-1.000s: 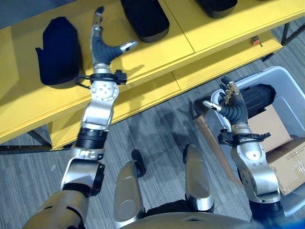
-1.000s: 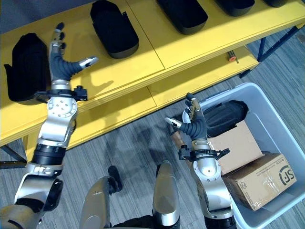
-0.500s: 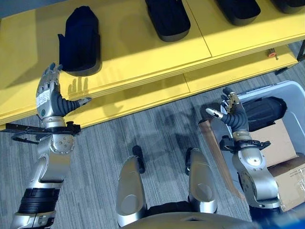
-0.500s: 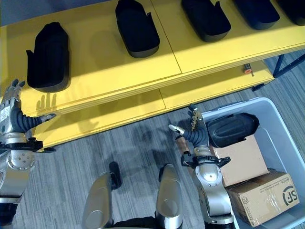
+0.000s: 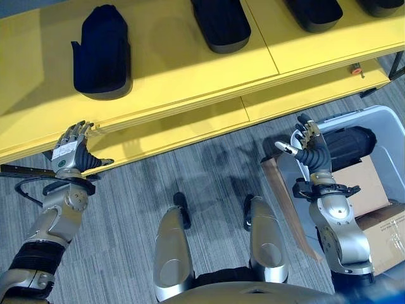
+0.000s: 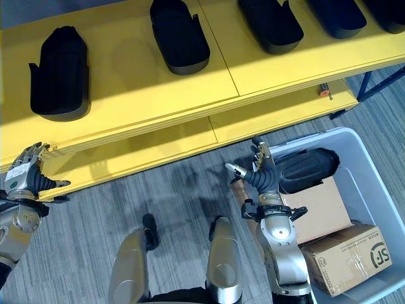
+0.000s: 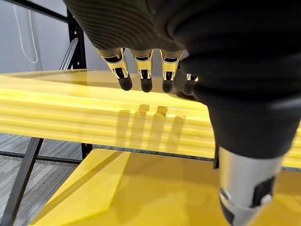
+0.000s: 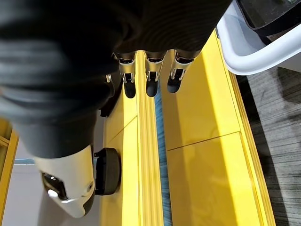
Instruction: Move parts from the plastic box to the shelf.
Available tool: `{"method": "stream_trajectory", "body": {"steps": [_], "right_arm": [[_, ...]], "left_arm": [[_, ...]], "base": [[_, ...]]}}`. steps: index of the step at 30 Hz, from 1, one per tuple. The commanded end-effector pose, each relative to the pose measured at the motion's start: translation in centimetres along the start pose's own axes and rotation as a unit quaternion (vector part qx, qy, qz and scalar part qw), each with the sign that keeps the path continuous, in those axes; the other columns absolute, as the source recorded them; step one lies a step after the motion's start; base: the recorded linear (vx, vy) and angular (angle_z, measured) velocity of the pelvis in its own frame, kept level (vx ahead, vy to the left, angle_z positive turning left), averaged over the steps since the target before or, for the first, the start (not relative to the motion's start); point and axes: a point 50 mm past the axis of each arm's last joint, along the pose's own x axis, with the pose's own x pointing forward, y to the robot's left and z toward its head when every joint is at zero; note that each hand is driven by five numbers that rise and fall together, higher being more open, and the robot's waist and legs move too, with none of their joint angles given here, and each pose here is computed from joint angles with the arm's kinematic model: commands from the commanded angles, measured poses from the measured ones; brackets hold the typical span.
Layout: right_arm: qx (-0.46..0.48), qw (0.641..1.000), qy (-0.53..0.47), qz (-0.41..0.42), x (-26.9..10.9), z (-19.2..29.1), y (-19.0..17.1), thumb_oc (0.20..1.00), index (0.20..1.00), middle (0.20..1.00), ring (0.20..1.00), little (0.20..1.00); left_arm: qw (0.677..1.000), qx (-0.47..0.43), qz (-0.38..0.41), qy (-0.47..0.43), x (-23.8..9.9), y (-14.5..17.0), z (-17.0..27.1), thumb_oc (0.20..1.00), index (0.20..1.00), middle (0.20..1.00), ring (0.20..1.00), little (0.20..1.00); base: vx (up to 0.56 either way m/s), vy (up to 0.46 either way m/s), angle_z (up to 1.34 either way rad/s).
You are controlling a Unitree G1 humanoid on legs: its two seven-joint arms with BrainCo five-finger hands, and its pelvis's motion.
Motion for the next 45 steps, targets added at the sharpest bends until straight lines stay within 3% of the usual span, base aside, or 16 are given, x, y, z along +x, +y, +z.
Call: {"method": "stream_trajectory", "body": {"steps": [1, 8, 15, 32, 45], "right_arm": [[0.031, 0.997, -0.069, -0.01, 0.7, 2.7, 0.1, 1.0, 1.0, 1.0, 1.0, 1.0], [0.028, 0.998, -0.063, -0.007, 0.5, 2.5, 0.2, 1.0, 1.0, 1.0, 1.0, 1.0], [0.026, 0.997, -0.073, -0.008, 0.7, 3.0, 0.0, 1.0, 1.0, 1.0, 1.0, 1.0], [0.025, 0.996, -0.08, -0.012, 0.7, 3.4, -0.5, 1.0, 1.0, 1.0, 1.0, 1.0], [0.019, 0.997, -0.08, -0.01, 0.6, 3.3, -0.7, 1.0, 1.0, 1.0, 1.0, 1.0]], "left_arm": [[0.999, -0.006, 0.042, -0.001, 1.0, 2.1, -0.2, 1.0, 1.0, 1.0, 1.0, 1.0], [0.998, 0.001, 0.008, 0.058, 1.0, 0.3, -2.5, 1.0, 1.0, 1.0, 1.0, 1.0], [0.997, -0.006, 0.013, 0.077, 2.4, 0.7, -2.7, 1.0, 1.0, 1.0, 1.0, 1.0], [0.994, 0.022, 0.105, 0.009, 4.5, 6.3, -0.1, 1.0, 1.0, 1.0, 1.0, 1.0], [0.995, 0.059, 0.079, 0.013, 4.6, 6.3, -0.9, 1.0, 1.0, 1.0, 1.0, 1.0]], "base": [[-0.01, 0.013, -0.04], [0.0, 0.013, -0.02], [-0.01, 0.013, 0.0], [0.0, 0.001, 0.0], [0.01, 0.002, -0.01]]}}
